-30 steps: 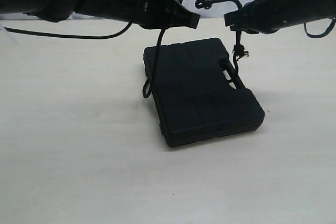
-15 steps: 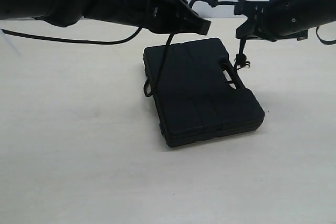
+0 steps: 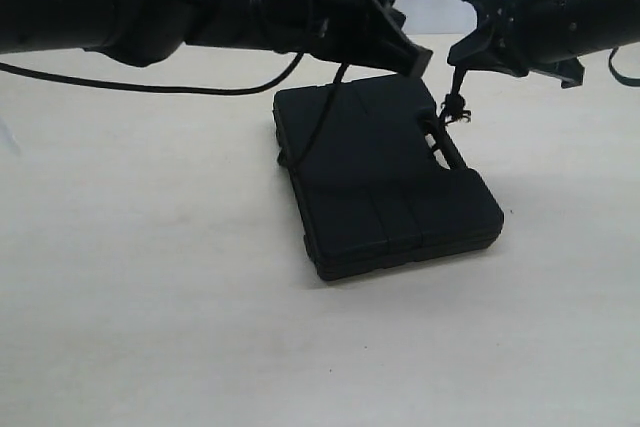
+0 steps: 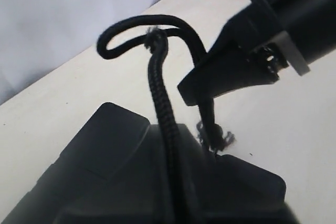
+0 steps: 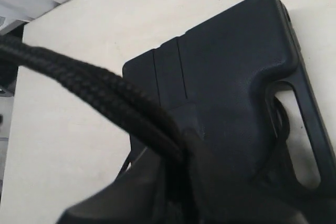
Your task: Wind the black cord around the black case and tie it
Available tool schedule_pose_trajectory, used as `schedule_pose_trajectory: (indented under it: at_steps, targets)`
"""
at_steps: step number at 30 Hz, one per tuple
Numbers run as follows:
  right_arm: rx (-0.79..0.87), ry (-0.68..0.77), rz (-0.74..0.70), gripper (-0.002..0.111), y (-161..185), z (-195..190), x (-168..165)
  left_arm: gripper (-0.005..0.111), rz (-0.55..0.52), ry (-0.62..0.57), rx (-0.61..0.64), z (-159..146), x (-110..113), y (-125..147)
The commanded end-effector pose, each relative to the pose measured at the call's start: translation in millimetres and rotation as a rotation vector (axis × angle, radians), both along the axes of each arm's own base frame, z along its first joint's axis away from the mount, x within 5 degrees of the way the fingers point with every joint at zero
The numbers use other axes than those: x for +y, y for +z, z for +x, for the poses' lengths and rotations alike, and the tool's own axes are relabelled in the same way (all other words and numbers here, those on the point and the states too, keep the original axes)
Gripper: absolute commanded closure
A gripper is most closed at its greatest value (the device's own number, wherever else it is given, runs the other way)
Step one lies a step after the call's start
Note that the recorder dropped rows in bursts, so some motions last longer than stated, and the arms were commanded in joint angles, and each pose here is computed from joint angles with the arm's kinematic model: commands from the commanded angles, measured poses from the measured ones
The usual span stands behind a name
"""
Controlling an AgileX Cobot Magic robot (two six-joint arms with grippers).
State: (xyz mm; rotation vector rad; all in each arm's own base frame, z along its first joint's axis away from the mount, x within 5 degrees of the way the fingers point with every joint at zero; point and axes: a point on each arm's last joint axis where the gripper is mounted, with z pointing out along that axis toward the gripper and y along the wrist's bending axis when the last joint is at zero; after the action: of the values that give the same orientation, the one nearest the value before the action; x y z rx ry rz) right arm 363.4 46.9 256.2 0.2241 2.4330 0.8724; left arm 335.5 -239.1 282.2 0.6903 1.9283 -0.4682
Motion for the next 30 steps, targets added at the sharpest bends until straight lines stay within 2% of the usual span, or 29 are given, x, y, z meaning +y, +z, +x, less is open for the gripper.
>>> schedule_pose_trajectory:
  at_steps: [1, 9, 19, 30]
  targets:
    - [-0.012, -0.002, 0.021, 0.104, 3, -1, -1, 0.107, 0.025, 0.011, -0.068, -5, -8, 2]
    - [-0.022, 0.006, 0.028, 0.104, 4, -1, 0, 0.107, 0.026, 0.053, -0.114, -2, -7, 5]
    - [-0.057, 0.042, 0.094, 0.104, 9, -1, 5, 0.107, 0.04, 0.066, -0.108, 2, -9, -4]
    - [-0.061, 0.051, 0.094, 0.104, 10, -2, -1, 0.107, 0.048, 0.102, -0.172, 4, -3, 7]
